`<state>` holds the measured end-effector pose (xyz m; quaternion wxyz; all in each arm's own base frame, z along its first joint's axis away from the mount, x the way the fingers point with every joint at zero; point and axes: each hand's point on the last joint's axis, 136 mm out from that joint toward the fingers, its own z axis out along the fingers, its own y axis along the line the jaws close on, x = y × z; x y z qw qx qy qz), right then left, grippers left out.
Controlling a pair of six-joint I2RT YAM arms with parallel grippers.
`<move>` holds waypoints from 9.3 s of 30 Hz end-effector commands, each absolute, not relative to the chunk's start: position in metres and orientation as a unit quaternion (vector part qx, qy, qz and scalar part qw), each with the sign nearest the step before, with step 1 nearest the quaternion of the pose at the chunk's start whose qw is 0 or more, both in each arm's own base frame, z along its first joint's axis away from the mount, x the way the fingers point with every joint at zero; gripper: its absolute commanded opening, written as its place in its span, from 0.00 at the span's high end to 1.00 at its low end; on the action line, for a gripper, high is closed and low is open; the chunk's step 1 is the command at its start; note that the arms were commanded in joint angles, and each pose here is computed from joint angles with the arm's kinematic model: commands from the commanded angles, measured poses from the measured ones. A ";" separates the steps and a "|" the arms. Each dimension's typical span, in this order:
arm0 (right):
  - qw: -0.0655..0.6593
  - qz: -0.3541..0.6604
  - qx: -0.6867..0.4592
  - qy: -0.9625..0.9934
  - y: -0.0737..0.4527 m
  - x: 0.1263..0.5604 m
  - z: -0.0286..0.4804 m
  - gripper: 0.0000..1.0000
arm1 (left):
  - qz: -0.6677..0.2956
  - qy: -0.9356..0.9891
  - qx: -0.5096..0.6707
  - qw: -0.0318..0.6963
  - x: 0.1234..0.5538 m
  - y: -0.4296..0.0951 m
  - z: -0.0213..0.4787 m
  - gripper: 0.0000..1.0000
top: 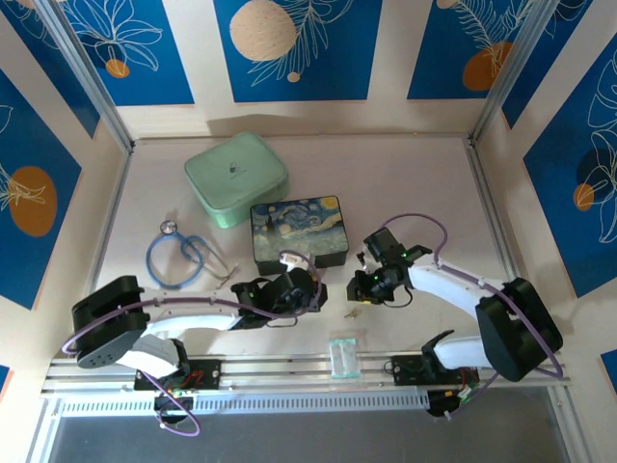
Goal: Unlock a padlock with a key
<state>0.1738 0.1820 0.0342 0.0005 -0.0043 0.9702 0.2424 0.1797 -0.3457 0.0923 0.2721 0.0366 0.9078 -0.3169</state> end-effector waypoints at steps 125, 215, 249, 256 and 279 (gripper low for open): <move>-0.078 0.200 -0.131 0.968 0.219 0.140 0.010 0.89 | -0.376 0.857 0.013 0.351 0.191 -0.290 0.113 0.70; 0.029 0.117 -0.019 0.992 0.227 0.131 0.033 0.56 | -0.389 0.862 -0.005 0.325 0.190 -0.299 0.098 0.69; 0.096 0.050 -0.156 0.982 0.199 0.135 0.028 0.92 | -0.386 0.859 -0.020 0.337 0.195 -0.299 0.106 0.69; 0.128 0.142 -0.209 0.959 0.209 0.136 0.054 0.94 | -0.401 0.852 -0.026 0.337 0.194 -0.306 0.114 0.69; 0.215 0.278 -0.364 0.863 0.258 0.108 0.129 0.94 | -0.491 0.833 -0.073 0.245 0.178 -0.331 0.151 0.46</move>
